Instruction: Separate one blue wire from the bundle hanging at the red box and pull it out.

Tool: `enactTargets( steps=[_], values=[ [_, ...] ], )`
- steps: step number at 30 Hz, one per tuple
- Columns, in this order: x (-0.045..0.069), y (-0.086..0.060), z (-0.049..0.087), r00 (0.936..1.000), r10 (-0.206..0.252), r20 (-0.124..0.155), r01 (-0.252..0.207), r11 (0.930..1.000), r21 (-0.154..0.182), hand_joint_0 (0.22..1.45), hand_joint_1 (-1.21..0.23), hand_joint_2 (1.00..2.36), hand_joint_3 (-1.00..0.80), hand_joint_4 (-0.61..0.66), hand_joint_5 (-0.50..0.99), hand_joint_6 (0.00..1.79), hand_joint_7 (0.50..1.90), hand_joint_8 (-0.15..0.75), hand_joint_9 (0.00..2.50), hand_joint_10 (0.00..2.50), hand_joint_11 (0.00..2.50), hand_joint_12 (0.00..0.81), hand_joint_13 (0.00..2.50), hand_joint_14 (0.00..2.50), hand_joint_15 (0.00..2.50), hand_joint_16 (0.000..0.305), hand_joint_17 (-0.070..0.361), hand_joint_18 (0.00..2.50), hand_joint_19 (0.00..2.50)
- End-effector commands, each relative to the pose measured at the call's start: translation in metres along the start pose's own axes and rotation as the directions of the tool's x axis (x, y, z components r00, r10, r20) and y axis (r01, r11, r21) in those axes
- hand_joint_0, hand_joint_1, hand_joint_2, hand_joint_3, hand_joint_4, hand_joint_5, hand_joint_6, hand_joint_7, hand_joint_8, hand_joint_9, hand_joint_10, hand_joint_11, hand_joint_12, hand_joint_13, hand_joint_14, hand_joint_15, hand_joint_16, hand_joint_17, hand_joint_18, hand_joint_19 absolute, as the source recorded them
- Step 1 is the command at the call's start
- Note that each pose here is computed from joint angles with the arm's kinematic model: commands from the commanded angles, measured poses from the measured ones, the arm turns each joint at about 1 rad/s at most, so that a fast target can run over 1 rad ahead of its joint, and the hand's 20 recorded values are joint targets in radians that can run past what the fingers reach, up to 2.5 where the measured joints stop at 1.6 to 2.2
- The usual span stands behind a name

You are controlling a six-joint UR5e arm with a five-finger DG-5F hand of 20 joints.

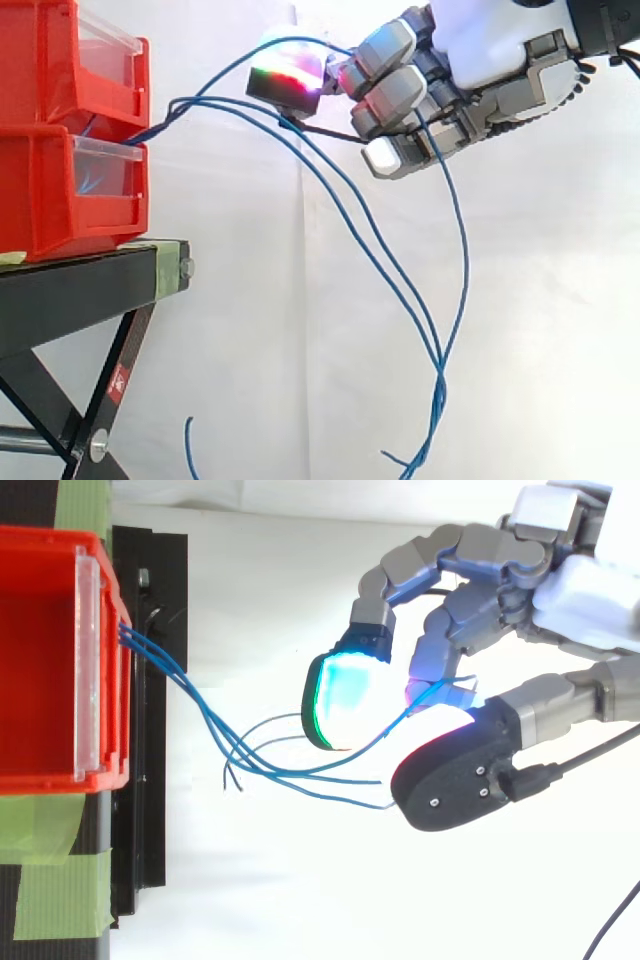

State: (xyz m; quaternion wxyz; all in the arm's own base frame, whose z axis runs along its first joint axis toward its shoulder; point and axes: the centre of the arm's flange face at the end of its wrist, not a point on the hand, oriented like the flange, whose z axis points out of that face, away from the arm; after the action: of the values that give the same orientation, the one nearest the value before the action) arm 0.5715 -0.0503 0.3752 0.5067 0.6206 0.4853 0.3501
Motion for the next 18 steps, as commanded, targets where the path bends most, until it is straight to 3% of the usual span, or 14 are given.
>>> enactTargets(
  steps=[1, 11, 18],
  values=[
    [-0.0002, 0.0000, 0.0000, 1.0000, 0.000, 0.000, 0.000, 1.0000, 0.000, 0.56, -0.93, 1.00, -0.49, 0.14, -0.20, 0.93, 0.92, 0.305, 0.80, 0.79, 1.59, 0.380, 0.68, 0.85, 1.49, 0.051, 0.116, 0.78, 0.78],
    [-0.0002, 0.0000, 0.0000, 1.0000, 0.000, 0.000, 0.000, 1.0000, 0.000, 0.52, -0.78, 1.01, -0.34, 0.10, -0.16, 0.92, 0.99, 0.308, 0.85, 0.74, 1.54, 0.387, 0.66, 0.94, 1.41, 0.051, 0.116, 0.76, 0.81],
    [0.0006, 0.0000, -0.0001, 1.0000, 0.000, -0.001, 0.000, 1.0000, 0.000, 0.49, -0.71, 1.00, -0.46, 0.08, -0.15, 0.91, 0.99, 0.318, 0.86, 0.77, 1.50, 0.394, 0.65, 1.03, 1.36, 0.053, 0.119, 0.77, 0.82]
  ],
)
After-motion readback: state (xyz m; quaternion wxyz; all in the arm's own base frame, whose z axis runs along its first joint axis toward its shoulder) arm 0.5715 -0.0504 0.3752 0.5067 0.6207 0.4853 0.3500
